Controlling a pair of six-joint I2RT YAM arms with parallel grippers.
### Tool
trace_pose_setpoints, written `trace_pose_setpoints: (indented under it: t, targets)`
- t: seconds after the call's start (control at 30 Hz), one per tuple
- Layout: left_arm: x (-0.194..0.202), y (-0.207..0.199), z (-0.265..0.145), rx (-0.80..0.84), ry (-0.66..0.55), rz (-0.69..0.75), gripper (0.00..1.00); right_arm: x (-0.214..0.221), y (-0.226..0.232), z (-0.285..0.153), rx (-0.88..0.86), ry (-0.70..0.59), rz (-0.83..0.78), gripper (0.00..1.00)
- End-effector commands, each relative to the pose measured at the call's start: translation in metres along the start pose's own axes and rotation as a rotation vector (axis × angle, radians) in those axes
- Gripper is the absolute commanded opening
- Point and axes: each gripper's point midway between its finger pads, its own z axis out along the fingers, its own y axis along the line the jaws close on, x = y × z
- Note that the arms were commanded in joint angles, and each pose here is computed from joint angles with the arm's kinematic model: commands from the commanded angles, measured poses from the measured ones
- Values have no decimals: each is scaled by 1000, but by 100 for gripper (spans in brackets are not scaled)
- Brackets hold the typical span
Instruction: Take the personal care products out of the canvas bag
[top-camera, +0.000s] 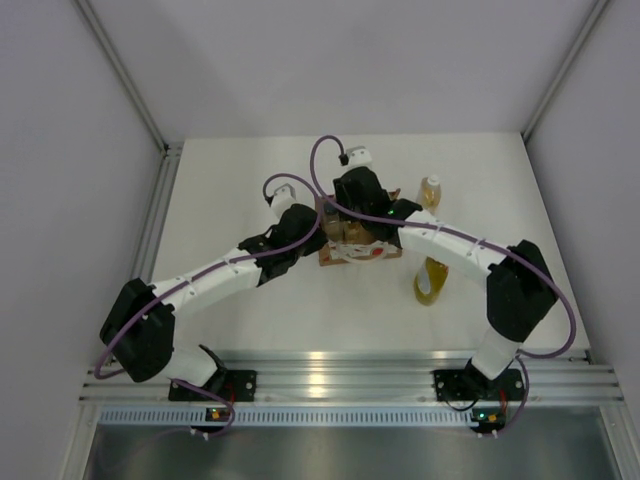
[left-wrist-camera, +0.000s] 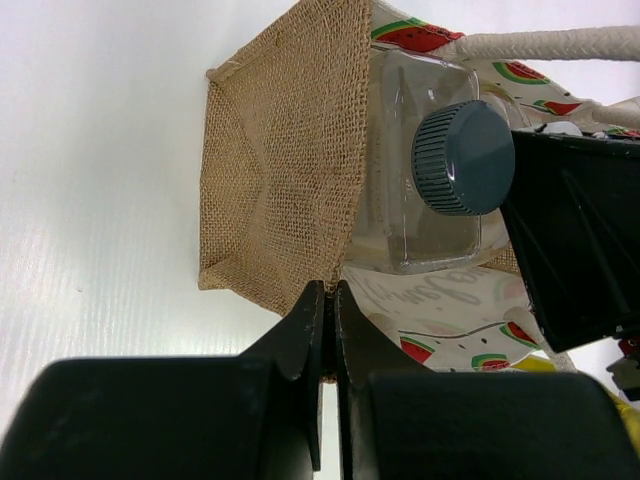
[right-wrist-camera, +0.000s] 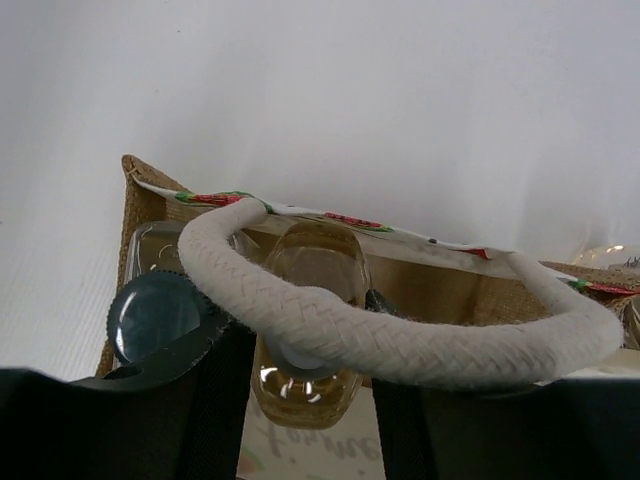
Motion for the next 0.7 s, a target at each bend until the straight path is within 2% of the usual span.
trace_pose_setpoints:
  t: [0.0, 0.03, 0.17, 0.27, 0.33, 0.67]
  targets:
    - [13, 16, -2, -36, 41, 38, 0, -13, -1, 3, 15, -30, 8, 44]
    - [13, 16, -2, -37, 41, 37, 0, -13, 0, 3, 15, -32, 8, 42]
    - [14, 17, -2, -40, 42, 38, 0, -16, -1, 2, 14, -39, 12, 17]
    - [13, 17, -2, -40, 40, 39, 0, -23, -3, -5, 12, -55, 16, 10]
    - [14, 17, -2, -39, 41, 37, 0, -27, -3, -9, 9, -66, 20, 1]
    - [15, 17, -1, -41, 44, 32, 0, -81, -9, -48, -14, -187, 48, 0]
